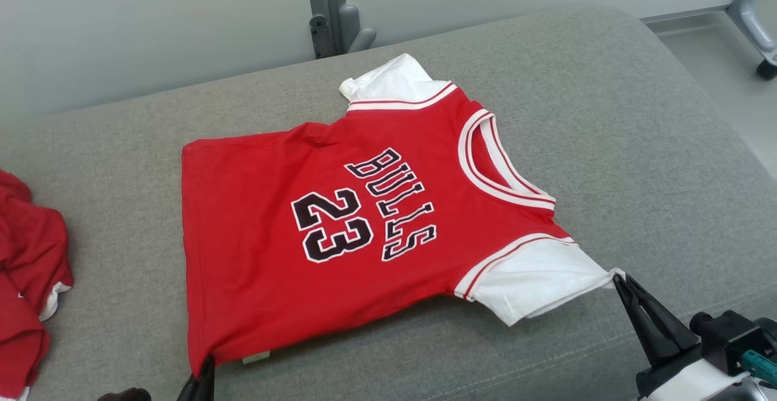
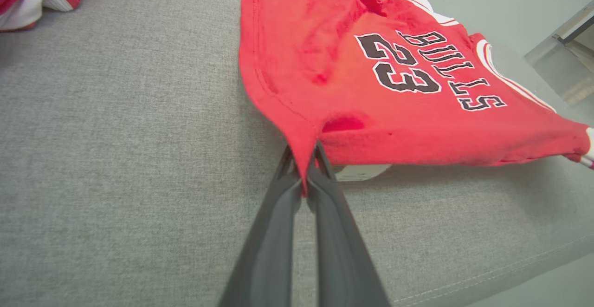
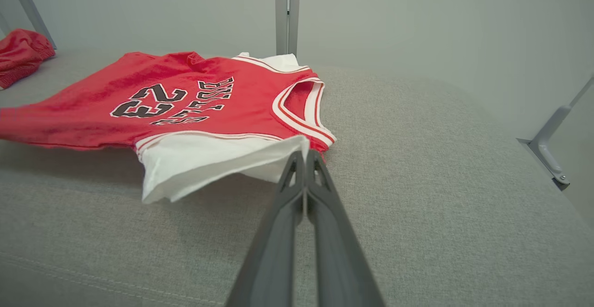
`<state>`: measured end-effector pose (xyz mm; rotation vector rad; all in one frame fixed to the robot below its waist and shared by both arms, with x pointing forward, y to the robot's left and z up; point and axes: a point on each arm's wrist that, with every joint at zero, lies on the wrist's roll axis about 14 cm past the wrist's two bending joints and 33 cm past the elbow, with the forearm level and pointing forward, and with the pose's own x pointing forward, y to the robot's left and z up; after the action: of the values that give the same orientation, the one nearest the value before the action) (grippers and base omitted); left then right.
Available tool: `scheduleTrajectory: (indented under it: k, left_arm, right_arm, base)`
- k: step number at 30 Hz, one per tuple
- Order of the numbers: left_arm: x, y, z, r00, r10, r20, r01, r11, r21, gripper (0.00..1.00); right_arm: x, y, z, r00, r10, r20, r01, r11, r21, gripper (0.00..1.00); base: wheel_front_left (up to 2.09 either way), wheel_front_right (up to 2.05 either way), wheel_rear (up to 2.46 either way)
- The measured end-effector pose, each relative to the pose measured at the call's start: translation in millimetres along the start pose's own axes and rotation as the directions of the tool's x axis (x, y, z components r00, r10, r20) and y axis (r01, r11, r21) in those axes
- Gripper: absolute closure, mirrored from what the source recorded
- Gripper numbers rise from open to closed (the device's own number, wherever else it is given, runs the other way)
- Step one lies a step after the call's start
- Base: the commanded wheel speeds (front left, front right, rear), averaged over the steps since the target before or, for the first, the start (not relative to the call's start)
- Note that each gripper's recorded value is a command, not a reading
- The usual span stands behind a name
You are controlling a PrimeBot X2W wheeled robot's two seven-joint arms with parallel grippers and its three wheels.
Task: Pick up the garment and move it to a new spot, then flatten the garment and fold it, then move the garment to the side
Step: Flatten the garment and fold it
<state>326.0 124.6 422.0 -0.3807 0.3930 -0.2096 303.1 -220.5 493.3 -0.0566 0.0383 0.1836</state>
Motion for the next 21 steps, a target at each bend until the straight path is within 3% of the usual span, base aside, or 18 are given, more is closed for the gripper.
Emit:
scheduleTrajectory:
  k: [4,12,21]
  left_arm:
    - [9,-1,5,1.0,0.002,-0.027,-0.002,1.0,0.019,1.0]
    - [65,-12,35,0.996,-0.052,-0.074,0.058,0.995,0.087,1.0]
    - [123,7,38,0.982,0.004,-0.187,0.023,0.99,0.14,1.0]
  right_arm:
    - [13,-3,6,1.0,-0.004,0.018,0.004,1.0,0.009,1.0]
    - [84,-14,16,0.999,0.021,0.026,-0.02,1.0,-0.018,1.0]
    - [160,-21,-10,0.996,0.048,-0.075,-0.051,0.998,-0.046,1.0]
  base:
    - [0.0,0.0,0.0]
    - [0.0,0.0,0.0]
    - [0.0,0.0,0.0]
